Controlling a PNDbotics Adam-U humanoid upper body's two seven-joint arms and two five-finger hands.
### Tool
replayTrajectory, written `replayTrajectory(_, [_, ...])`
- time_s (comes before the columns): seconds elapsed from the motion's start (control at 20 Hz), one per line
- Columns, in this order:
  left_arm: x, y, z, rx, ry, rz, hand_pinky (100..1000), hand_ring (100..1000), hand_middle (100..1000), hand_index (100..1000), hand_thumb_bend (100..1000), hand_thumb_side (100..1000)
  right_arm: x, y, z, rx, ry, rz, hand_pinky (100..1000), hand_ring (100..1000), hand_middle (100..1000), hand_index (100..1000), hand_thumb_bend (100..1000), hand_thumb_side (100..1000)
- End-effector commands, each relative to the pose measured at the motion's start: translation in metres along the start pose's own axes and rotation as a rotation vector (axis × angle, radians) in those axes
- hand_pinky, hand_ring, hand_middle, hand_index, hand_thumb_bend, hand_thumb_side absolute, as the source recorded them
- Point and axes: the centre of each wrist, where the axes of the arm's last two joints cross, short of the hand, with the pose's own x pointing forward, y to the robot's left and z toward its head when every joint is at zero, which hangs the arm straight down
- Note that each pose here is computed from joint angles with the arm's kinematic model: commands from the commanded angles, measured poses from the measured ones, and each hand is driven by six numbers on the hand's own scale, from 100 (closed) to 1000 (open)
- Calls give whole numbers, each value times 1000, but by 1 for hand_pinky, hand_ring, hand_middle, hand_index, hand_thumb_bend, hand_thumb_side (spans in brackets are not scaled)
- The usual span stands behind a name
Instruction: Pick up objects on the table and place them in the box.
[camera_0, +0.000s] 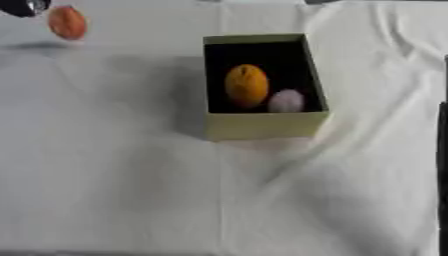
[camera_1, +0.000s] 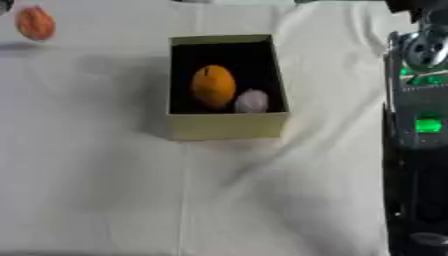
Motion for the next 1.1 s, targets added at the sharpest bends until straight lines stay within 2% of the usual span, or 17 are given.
replayTrajectory(0.05, [22, 32, 19, 66, -112, -47, 207, 477, 535, 655, 269, 100, 5, -4, -4, -12, -33, 10, 848, 817, 725, 807, 100, 746])
replayTrajectory(0.15, [41, 40, 29, 86, -196, -47, 201, 474, 532, 655, 248, 100, 5, -4, -4, -13, -33, 10, 848, 817, 725, 807, 100, 745])
replayTrajectory(0.35, [76, 52, 47, 112, -335, -56, 199, 474, 528, 653, 262, 100, 5, -3, -4, -11, -35, 6, 849, 817, 725, 807, 100, 745])
replayTrajectory(0.5, [86, 59, 55, 124, -366, -64, 198, 473, 527, 652, 259, 100, 5, -3, -3, -11, -34, 7, 849, 817, 725, 807, 100, 744])
replayTrajectory(0.7, [91, 63, 59, 122, -381, -53, 212, 479, 537, 664, 264, 100, 4, -4, -3, -12, -33, 10, 849, 817, 725, 807, 100, 744])
replayTrajectory(0.75, [91, 63, 59, 114, -384, -55, 305, 523, 594, 721, 344, 100, 4, -3, -3, -11, -34, 9, 849, 816, 725, 807, 100, 745])
replayTrajectory(0.9, [89, 60, 56, 59, -379, -85, 505, 671, 731, 858, 478, 100, 5, -3, -3, -11, -34, 8, 849, 816, 725, 807, 100, 745])
replayTrajectory(1.1, [79, 51, 48, -45, -322, -134, 619, 774, 814, 926, 595, 196, 4, -4, -3, -12, -32, 9, 849, 816, 724, 807, 100, 746])
